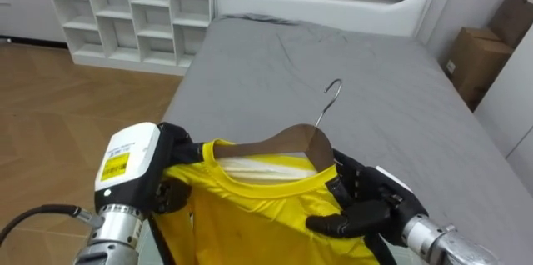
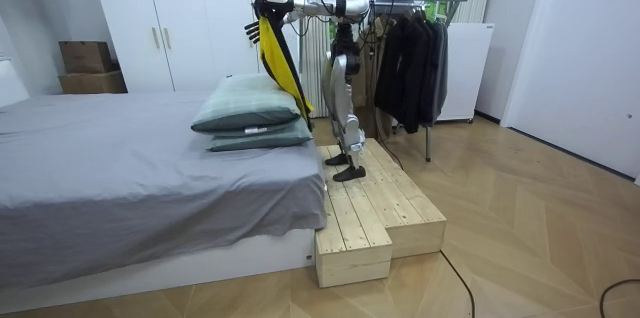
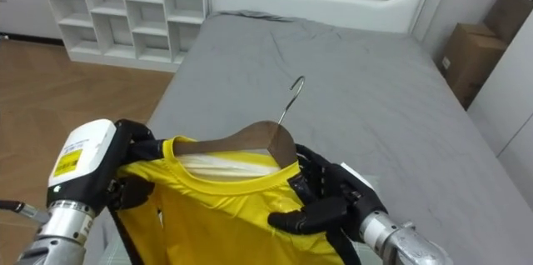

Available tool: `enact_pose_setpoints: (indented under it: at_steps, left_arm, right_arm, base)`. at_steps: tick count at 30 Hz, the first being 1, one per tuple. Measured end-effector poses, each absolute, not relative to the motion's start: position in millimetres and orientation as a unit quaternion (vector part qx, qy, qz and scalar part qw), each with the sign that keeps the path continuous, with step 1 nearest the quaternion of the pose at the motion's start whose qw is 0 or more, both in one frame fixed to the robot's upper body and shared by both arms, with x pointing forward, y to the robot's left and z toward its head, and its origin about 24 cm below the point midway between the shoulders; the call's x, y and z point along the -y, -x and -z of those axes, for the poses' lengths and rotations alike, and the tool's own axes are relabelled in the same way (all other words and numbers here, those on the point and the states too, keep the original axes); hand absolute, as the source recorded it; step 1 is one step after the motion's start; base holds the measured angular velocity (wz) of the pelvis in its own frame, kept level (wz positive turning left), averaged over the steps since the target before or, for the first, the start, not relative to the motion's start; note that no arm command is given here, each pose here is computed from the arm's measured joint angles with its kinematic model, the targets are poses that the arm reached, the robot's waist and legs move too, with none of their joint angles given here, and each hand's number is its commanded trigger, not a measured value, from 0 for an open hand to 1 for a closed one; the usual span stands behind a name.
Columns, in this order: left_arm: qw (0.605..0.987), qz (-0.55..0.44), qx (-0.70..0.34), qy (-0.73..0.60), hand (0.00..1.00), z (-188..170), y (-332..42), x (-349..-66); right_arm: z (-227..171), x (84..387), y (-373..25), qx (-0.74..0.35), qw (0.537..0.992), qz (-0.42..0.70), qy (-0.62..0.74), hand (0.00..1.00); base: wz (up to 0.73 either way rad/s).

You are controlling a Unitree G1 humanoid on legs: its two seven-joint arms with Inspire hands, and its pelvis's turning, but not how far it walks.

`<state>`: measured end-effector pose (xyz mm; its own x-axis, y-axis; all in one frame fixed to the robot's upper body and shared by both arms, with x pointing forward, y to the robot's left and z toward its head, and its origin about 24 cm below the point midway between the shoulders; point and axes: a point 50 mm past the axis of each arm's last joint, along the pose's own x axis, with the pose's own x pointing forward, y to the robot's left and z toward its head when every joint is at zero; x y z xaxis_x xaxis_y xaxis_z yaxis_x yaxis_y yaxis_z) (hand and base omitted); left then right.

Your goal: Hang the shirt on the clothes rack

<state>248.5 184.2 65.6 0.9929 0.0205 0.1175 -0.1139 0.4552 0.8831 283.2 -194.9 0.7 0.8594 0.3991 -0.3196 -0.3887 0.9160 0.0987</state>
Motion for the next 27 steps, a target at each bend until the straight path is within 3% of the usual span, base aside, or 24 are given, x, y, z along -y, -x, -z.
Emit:
enact_pose_setpoints:
  at_steps: [7, 8, 9, 10, 11, 16, 19, 27]
  left_arm:
    - [0.849, -0.03, 0.038, -0.526, 1.0, -64, -248, -183]
    - [0.847, -0.028, 0.038, -0.529, 1.0, -64, -249, -183]
    - [0.847, -0.026, 0.037, -0.53, 1.0, -64, -249, -182]
    - [0.847, -0.024, 0.037, -0.53, 1.0, -64, -249, -182]
    - [0.847, -0.021, 0.036, -0.53, 1.0, -64, -249, -182]
    - [0.847, -0.011, 0.031, -0.53, 1.0, -63, -249, -180]
    - [0.848, -0.006, 0.031, -0.528, 1.0, -63, -249, -178]
    - [0.853, 0.001, 0.032, -0.521, 1.0, -65, -251, -174]
  right_arm:
    - [7, 198, -289, -0.195, 0.962, -0.19, 0.007, 0.0]
    - [8, 198, -290, -0.2, 0.961, -0.189, 0.014, 0.06]
    - [9, 199, -291, -0.205, 0.961, -0.186, 0.018, 0.22]
    - [10, 200, -291, -0.207, 0.96, -0.185, 0.018, 0.28]
    - [13, 201, -290, -0.215, 0.959, -0.182, 0.018, 0.51]
    - [22, 205, -286, -0.237, 0.956, -0.175, 0.016, 0.66]
    - [28, 201, -283, -0.251, 0.95, -0.186, 0.02, 0.71]
    - [33, 196, -280, -0.263, 0.941, -0.211, 0.026, 0.71]
  base:
    - [0.03]
    - [0.0]
    - [0.0]
    - [0.0]
    - [0.0]
    - [0.0]
    - [0.0]
    - [0.0]
